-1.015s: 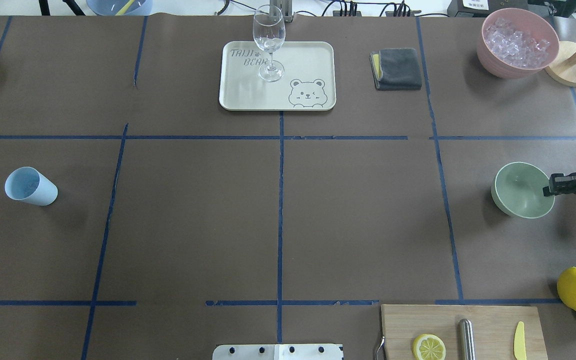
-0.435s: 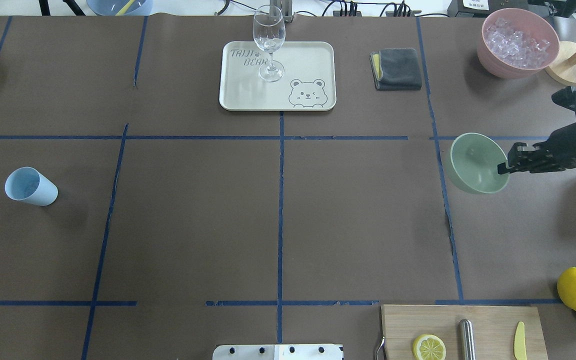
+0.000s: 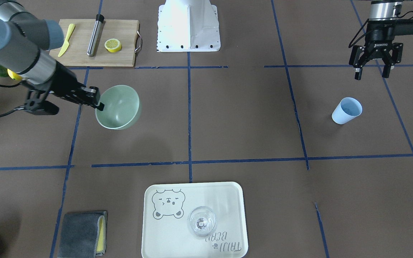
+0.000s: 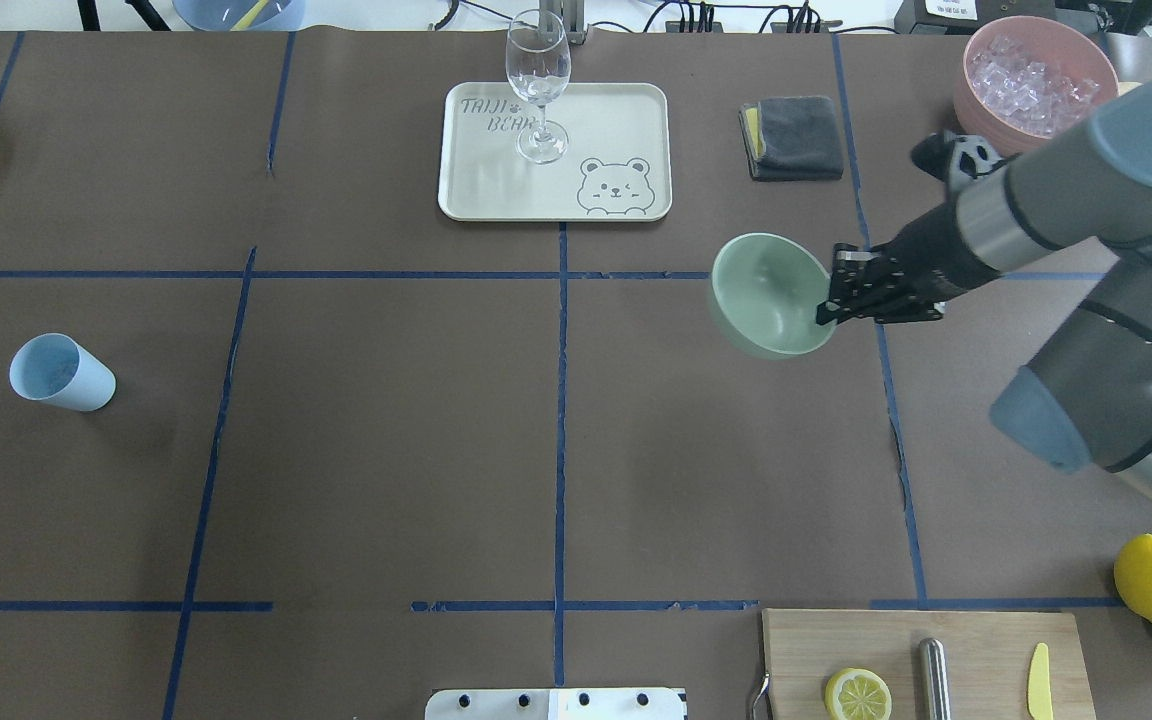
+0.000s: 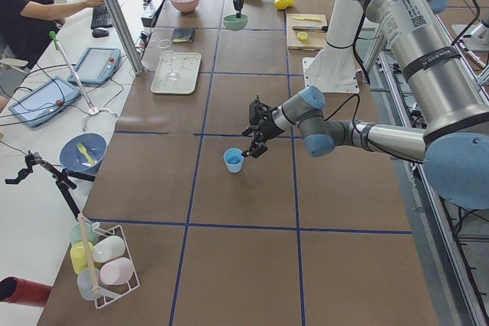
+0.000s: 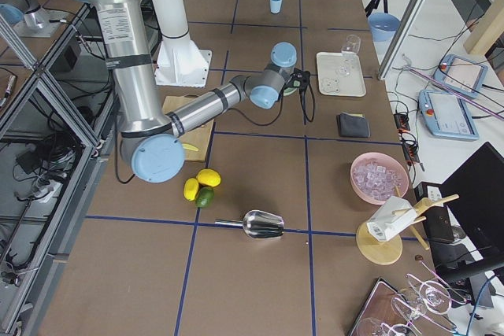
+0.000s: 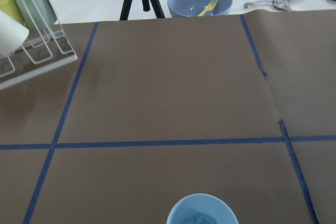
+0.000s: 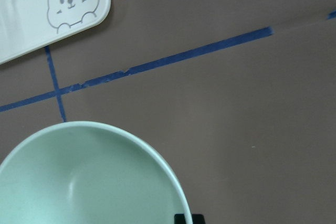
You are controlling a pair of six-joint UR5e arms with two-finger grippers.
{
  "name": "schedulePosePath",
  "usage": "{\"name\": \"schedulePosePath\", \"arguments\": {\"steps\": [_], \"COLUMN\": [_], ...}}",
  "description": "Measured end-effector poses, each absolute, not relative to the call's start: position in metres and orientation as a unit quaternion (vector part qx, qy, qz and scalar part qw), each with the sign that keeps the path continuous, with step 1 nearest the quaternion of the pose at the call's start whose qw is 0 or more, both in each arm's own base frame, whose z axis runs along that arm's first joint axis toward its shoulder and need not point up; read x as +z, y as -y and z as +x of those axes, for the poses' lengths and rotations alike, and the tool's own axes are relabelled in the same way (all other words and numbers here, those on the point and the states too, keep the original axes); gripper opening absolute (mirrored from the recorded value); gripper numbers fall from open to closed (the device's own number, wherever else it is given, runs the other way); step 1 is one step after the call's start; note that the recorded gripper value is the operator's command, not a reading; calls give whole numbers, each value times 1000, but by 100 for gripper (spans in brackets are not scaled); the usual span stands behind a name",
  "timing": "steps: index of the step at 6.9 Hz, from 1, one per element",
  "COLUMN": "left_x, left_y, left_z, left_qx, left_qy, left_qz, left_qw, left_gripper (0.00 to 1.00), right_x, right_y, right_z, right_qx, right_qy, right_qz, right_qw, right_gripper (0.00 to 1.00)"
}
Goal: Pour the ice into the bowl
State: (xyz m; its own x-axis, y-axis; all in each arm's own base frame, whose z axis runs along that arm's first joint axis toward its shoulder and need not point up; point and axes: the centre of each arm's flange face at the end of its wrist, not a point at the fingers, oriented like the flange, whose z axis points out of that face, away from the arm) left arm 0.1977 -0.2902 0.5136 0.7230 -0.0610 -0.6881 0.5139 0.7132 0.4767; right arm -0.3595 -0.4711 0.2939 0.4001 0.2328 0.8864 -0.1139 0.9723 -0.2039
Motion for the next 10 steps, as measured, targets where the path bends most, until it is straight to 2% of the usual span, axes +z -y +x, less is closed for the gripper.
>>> {"name": "schedulePosePath", "arguments": {"steps": [2, 3, 7, 9, 10], "left_x": [541, 553, 578, 596, 602], "left_y": [273, 276, 290, 294, 296], "left_z": [249, 279, 312, 325, 333], "left_qx": [-192, -201, -218, -215, -214], "left_qy": [-333, -330, -292, -277, -274], "left_qz": [366, 387, 452, 459, 459], "left_qw": [847, 837, 814, 816, 817], "left_gripper": [100, 100, 100, 100, 100], "right_x": [193, 163, 112, 110, 111], "right_y": [447, 442, 466, 456, 448], "right_z": [-451, -484, -629, -654, -662], "right_qx": [99, 92, 92, 83, 79], "right_qy": [509, 502, 447, 442, 440], "right_qz": [-49, -49, -39, -40, -41], "right_qw": [853, 859, 889, 892, 894], "right_gripper": [0, 0, 0, 0, 5]}}
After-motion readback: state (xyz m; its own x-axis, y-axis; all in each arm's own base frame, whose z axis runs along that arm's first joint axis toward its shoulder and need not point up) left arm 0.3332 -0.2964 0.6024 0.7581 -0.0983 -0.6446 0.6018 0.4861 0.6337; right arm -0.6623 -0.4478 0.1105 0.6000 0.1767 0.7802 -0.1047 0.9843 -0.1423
